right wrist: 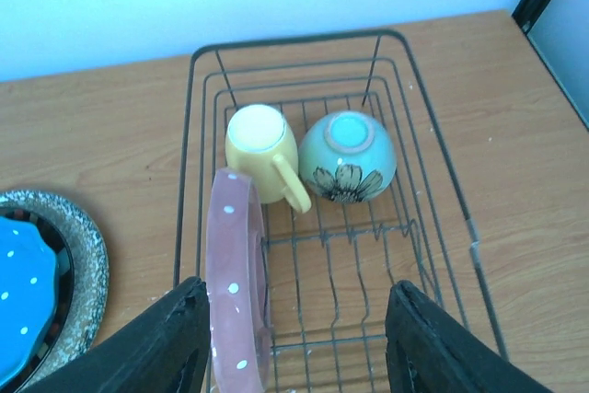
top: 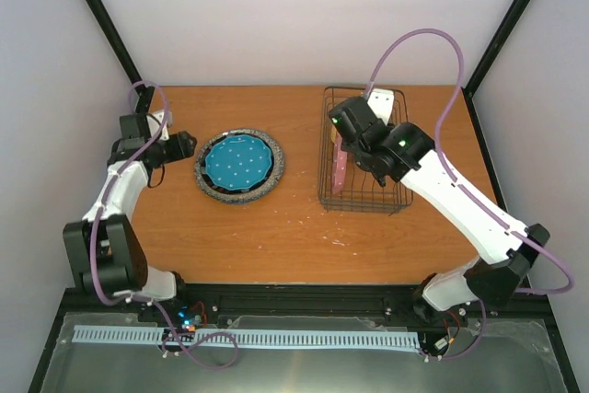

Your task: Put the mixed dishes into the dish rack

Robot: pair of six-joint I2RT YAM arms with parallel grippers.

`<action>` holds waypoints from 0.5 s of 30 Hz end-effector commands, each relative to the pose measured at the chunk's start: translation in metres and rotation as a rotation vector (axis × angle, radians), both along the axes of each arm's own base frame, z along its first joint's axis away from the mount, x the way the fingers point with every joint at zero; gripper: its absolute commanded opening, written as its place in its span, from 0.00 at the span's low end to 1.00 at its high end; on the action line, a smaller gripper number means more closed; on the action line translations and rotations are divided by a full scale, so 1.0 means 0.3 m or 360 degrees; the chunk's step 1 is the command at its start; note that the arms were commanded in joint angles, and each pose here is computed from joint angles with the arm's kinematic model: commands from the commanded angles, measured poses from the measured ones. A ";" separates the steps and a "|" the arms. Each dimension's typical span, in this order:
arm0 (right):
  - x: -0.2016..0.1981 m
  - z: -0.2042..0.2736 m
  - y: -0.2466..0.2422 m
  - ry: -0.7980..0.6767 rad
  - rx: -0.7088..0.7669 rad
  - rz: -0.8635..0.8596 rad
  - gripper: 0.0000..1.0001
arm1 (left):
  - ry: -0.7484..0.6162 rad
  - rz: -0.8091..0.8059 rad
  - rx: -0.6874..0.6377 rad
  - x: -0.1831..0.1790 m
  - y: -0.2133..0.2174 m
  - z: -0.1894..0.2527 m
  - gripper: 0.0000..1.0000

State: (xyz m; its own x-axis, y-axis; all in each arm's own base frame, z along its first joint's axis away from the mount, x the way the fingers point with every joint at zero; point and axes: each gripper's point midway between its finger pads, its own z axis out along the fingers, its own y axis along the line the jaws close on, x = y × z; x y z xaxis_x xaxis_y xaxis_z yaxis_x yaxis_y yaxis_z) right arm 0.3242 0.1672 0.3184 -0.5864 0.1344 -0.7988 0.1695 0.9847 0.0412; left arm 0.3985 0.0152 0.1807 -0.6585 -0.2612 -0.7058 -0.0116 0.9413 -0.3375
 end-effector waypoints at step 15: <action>0.021 0.022 -0.089 -0.0110 0.0020 0.0001 0.53 | 0.0473 -0.0221 -0.0393 -0.018 -0.097 -0.271 0.50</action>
State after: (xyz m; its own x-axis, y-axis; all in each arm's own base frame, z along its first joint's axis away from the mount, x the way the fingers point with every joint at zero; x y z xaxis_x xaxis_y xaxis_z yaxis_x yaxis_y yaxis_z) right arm 0.3285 0.1424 0.3164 -0.5591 0.1220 -0.8201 0.1727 0.9846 0.0287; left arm 0.3805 -0.0080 0.0833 -0.8691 -0.3081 -0.3869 -0.0739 0.8543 -0.5144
